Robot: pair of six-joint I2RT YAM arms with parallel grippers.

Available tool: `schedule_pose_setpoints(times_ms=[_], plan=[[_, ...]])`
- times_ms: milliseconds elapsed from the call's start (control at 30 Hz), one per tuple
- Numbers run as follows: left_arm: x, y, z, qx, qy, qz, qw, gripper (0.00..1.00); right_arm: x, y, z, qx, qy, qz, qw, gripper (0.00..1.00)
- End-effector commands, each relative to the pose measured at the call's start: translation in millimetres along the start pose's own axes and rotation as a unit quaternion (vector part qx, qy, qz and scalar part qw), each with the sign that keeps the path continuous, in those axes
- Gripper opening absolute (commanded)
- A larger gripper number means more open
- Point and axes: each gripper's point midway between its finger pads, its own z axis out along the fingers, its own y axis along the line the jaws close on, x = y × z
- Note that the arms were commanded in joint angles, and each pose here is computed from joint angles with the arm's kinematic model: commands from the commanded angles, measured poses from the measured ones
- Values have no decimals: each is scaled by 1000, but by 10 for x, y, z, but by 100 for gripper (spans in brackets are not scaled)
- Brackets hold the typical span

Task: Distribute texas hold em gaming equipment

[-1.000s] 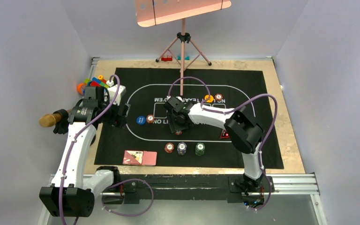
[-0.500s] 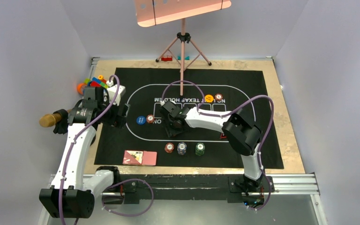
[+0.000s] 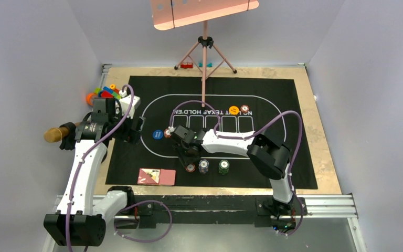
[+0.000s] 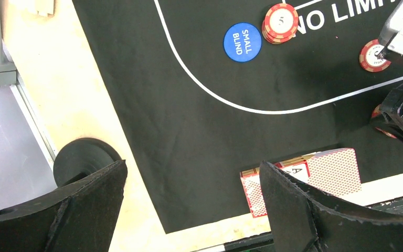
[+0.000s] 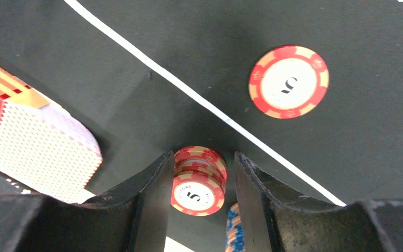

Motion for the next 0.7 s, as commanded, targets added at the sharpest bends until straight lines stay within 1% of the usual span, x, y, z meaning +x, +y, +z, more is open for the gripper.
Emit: schedule_pose_setpoints(times_ms=[0,200,433,667], plan=[[-51,51,-56,-12,-14,6,1000,100,-304,-112,-271,14,-29,-5,999,50],[-41,54,-58,-13,-13,7,1000,100,-600,-205,-228,21,-46,8,999,53],[-43,58,-46,-13,-11,7,1000,100,-678,-321,30,24,-37,20,999,54],[-35,69,-33,-15,-9,9,1000,100,-645,-400,192,22,-30,30,999,46]])
